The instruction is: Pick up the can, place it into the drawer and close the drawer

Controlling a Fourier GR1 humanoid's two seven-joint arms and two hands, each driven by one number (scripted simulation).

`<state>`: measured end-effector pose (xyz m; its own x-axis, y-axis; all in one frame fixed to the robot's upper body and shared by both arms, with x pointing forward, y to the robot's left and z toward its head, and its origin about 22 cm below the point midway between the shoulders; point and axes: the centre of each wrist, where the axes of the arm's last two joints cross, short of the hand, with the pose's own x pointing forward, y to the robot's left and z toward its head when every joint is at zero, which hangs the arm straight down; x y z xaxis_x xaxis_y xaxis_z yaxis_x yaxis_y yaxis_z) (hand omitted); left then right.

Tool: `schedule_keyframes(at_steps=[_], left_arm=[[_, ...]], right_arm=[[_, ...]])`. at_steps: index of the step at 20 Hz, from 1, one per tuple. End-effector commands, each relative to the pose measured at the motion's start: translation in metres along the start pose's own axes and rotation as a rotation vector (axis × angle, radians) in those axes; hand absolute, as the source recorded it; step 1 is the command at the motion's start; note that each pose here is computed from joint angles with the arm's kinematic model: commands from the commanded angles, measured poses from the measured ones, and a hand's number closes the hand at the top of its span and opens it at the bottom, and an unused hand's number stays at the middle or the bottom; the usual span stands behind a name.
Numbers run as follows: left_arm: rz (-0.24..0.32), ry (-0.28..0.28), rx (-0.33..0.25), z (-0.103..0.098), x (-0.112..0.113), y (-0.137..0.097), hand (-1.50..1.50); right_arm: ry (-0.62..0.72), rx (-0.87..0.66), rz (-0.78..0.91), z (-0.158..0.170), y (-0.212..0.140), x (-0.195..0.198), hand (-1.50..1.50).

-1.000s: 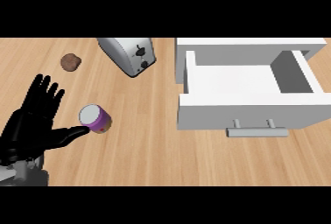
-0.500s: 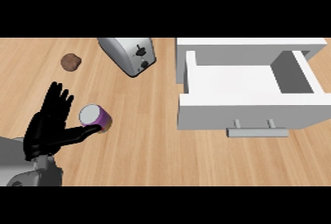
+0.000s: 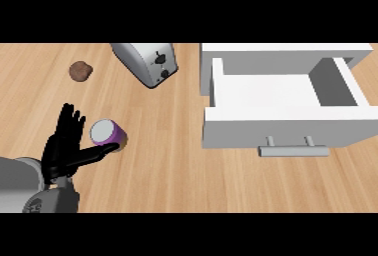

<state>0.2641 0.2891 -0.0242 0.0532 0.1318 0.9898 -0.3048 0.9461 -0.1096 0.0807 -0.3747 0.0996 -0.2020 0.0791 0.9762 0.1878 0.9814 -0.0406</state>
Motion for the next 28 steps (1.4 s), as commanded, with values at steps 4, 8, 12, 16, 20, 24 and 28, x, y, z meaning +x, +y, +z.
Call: schedule_keyframes(at_steps=[4, 8, 12, 16, 20, 24, 28], left_arm=[[-0.009, 0.031, 0.044, -0.001, -0.022, 0.006, -1.5], [-0.002, 0.066, 0.028, 0.007, -0.057, 0.039, -1.5], [0.005, 0.061, 0.006, 0.005, -0.072, 0.043, -1.5], [0.045, 0.08, 0.032, -0.016, -0.067, 0.038, -1.5], [0.055, 0.074, 0.039, -0.017, -0.091, 0.038, -1.5], [0.078, 0.076, 0.011, -0.018, -0.102, 0.031, -1.5], [0.135, 0.092, 0.016, -0.031, -0.097, 0.026, -1.5]], right_arm=[[-0.002, 0.008, 0.027, 0.0, -0.009, 0.006, -1.5], [-0.006, 0.004, 0.015, 0.009, -0.021, 0.008, -1.5], [-0.006, -0.005, 0.008, 0.01, -0.017, 0.008, -1.5], [-0.031, 0.005, 0.003, 0.006, -0.011, 0.018, -1.5], [-0.011, 0.001, -0.004, 0.015, -0.007, 0.016, -1.5], [0.0, 0.014, 0.01, 0.008, -0.01, 0.016, -1.5], [-0.016, 0.021, 0.01, 0.0, -0.01, 0.027, -1.5]])
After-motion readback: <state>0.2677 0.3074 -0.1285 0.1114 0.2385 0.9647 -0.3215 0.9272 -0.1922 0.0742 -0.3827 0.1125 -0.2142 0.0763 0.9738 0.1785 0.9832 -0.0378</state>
